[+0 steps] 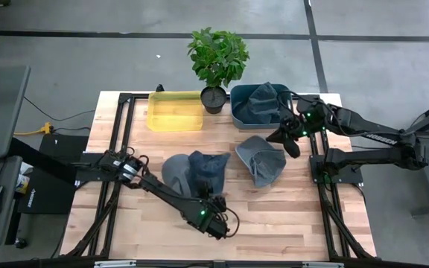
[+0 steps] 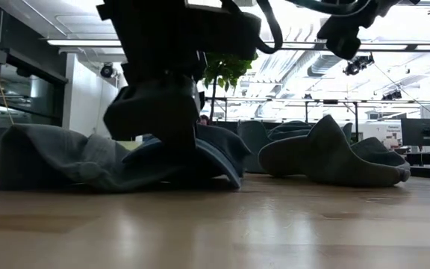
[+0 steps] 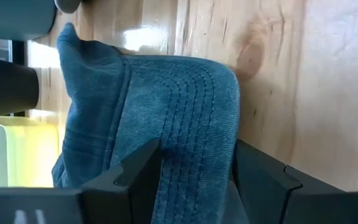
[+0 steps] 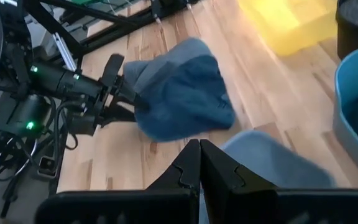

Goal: Pick & Place hat
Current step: Put the blue cap into the blue bin

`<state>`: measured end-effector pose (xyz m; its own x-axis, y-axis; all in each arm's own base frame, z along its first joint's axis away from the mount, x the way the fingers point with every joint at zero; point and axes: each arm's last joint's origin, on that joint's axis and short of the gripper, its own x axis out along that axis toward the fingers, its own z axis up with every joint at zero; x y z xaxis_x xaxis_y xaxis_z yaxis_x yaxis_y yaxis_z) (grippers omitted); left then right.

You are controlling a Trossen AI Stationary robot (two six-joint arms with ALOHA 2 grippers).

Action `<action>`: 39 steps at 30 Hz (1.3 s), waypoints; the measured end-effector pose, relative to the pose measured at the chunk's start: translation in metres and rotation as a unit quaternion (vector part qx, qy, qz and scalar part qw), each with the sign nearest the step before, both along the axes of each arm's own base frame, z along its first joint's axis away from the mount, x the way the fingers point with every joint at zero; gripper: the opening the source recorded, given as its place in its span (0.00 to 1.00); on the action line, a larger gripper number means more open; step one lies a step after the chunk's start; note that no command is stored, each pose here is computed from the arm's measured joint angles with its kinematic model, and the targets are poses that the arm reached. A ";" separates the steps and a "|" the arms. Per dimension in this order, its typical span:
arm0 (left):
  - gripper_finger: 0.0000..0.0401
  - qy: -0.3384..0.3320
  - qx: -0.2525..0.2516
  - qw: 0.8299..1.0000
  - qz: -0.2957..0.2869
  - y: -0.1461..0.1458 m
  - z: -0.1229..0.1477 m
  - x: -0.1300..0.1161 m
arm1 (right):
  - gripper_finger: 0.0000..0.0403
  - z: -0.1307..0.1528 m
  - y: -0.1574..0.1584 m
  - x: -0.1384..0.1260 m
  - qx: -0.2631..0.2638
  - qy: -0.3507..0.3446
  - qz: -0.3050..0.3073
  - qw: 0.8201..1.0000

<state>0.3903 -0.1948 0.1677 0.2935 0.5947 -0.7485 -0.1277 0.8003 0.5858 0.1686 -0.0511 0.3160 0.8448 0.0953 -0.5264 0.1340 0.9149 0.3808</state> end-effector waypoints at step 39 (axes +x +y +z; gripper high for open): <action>0.01 0.028 0.060 0.998 0.013 0.016 0.044 0.001 | 0.00 0.000 0.000 0.000 0.082 0.010 -0.052 0.995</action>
